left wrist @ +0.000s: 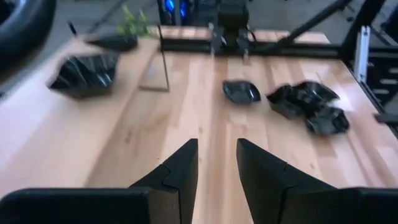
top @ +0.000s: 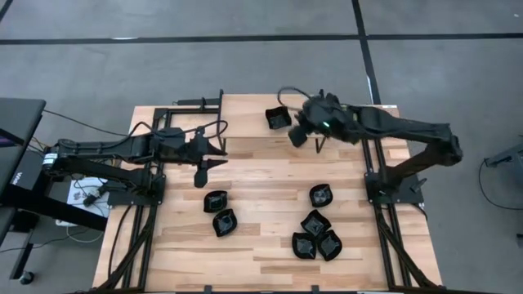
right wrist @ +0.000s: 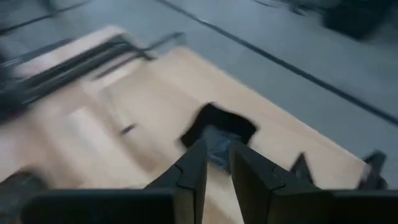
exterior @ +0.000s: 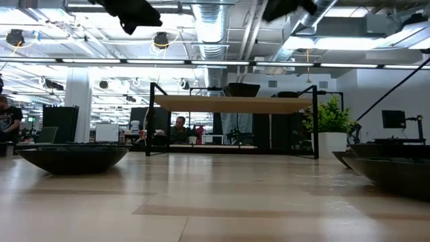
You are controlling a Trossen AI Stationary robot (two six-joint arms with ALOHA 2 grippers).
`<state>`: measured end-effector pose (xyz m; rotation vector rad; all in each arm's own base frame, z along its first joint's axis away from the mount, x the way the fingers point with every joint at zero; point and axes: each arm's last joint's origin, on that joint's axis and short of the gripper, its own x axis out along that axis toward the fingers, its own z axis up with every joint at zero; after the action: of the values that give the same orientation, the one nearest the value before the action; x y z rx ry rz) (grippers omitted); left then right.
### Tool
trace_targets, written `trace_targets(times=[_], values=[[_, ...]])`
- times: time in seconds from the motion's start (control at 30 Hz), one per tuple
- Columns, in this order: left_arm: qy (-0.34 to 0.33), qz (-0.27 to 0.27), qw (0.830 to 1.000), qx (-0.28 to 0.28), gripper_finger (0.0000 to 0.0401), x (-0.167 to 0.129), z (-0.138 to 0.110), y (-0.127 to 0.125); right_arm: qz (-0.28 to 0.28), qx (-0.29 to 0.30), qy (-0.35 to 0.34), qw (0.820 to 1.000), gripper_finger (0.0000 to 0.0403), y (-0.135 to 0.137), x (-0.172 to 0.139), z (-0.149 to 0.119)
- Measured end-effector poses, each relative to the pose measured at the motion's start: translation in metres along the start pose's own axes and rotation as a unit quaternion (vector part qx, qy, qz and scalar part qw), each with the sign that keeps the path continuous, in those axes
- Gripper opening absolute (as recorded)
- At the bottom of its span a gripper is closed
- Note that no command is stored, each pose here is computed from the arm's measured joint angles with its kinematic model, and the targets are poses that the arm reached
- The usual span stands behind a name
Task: Pick & Place Mini shaped plates
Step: Stack the black distorted square plate on top of the black distorted square plate on the shelf
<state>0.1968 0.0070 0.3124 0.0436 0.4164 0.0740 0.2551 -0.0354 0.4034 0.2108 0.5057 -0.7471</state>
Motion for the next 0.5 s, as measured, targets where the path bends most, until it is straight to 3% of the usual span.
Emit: trace_targets(times=[0.23, 0.5], values=[[0.043, -0.067, 0.995, -0.066, 0.0112, -0.001, -0.008, -0.007, 0.122, -0.070, -0.002, 0.990, 0.0065, 0.020, -0.076, -0.026], [0.105, -0.102, 0.978, -0.149, 0.0112, 0.011, -0.041, -0.033, 0.102, -0.105, 0.009, 0.989, 0.0065, 0.025, -0.118, -0.063]])
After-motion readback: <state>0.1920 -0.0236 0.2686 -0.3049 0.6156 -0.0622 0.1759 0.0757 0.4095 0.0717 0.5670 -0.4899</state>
